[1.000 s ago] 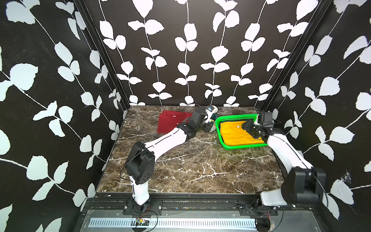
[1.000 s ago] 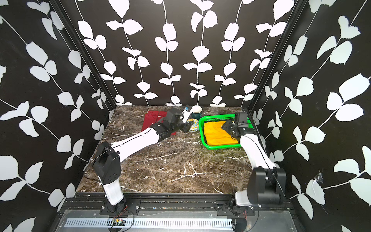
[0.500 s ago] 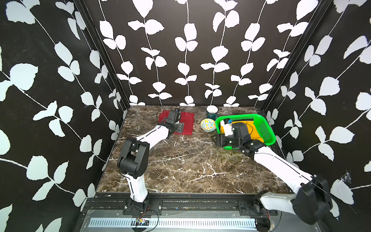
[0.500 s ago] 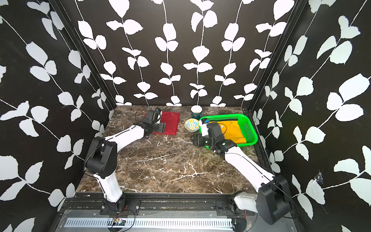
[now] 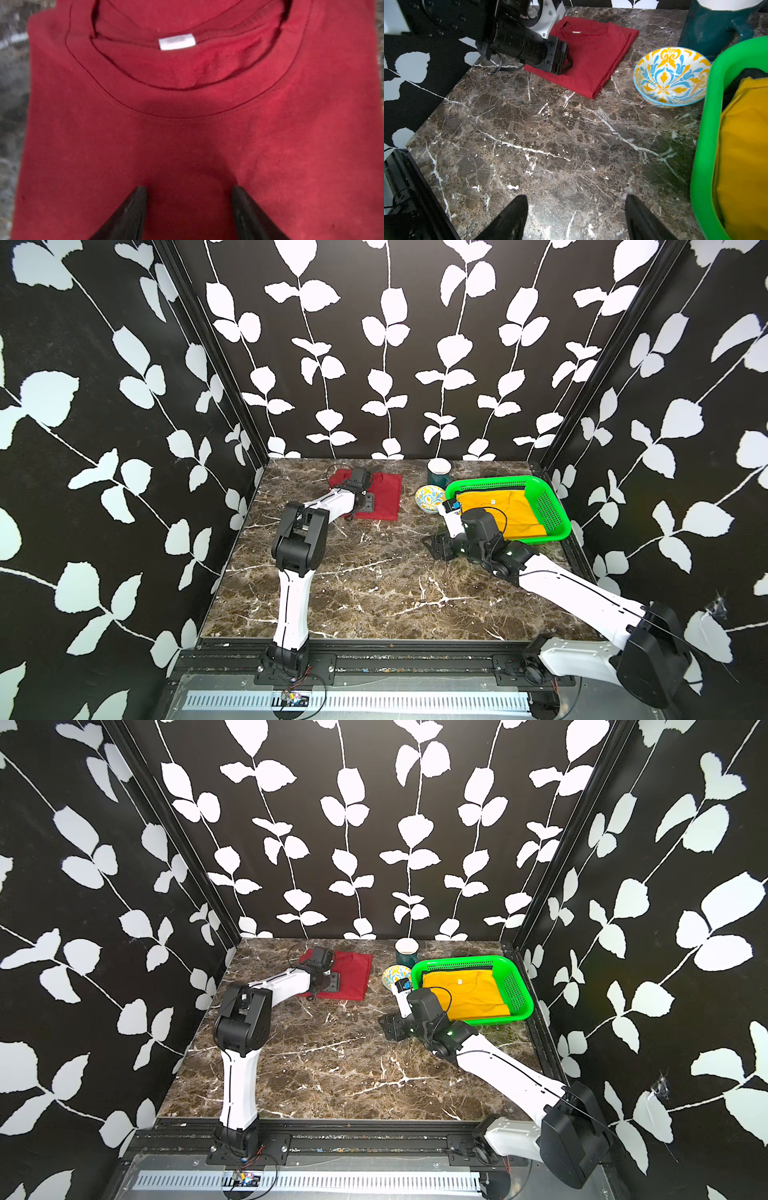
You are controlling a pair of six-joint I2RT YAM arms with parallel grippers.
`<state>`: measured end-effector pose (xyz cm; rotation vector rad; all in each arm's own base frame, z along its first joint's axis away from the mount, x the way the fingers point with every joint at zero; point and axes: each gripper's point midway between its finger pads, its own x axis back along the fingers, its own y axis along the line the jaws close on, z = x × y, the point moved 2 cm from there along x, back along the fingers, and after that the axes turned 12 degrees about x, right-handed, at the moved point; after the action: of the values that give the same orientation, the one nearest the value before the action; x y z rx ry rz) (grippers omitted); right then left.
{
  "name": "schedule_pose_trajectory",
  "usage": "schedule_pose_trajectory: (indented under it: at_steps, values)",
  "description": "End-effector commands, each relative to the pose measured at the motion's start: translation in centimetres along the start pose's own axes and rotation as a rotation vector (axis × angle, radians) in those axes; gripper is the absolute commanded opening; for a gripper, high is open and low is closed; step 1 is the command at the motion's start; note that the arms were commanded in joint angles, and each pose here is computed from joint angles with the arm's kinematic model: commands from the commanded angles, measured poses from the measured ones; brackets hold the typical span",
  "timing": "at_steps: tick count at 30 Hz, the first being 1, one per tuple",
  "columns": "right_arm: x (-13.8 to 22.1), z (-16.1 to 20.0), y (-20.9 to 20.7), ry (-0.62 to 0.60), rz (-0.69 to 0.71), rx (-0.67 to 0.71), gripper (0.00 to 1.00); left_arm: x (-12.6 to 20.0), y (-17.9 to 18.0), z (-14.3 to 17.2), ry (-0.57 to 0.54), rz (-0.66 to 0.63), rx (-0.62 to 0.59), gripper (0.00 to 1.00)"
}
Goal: Put the folded t-shirts into the basket
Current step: Move the T-shirt to the center of the board.
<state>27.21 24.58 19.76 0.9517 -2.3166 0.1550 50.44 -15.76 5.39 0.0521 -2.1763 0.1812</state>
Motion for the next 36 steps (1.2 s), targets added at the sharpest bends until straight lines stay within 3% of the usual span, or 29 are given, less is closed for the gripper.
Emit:
schedule_pose_trajectory:
  at_steps: [1,7,13,19,24,29,33,36]
  values:
    - [-0.1,-0.2,-0.5,0.018,0.046,0.004,0.76,0.8,1.9,5.1,0.155,-0.036,0.053,0.63]
    - [-0.9,0.1,-0.1,0.025,0.029,-0.019,0.76,5.4,3.3,9.5,0.083,0.046,0.223,0.6]
    - [-3.8,1.1,2.0,0.089,-0.004,0.046,0.76,9.0,2.5,14.8,0.047,0.042,0.186,0.6]
    - [-7.2,2.9,5.3,0.138,-0.072,0.019,0.75,12.6,0.3,18.9,0.037,0.139,0.186,0.61]
    - [-9.3,5.6,5.9,0.205,-0.029,-0.033,0.74,14.3,-0.2,22.7,0.111,0.234,0.26,0.62]
    - [-10.2,7.0,7.3,0.252,-0.017,-0.005,0.71,17.4,-0.5,22.2,0.096,0.261,0.159,0.64]
    - [-10.9,7.3,9.2,0.242,-0.062,-0.029,0.71,20.5,0.8,19.4,-0.033,0.238,0.1,0.66]
    - [-12.0,6.8,10.5,0.231,-0.088,-0.027,0.71,22.9,2.8,16.4,-0.204,0.173,0.07,0.7]
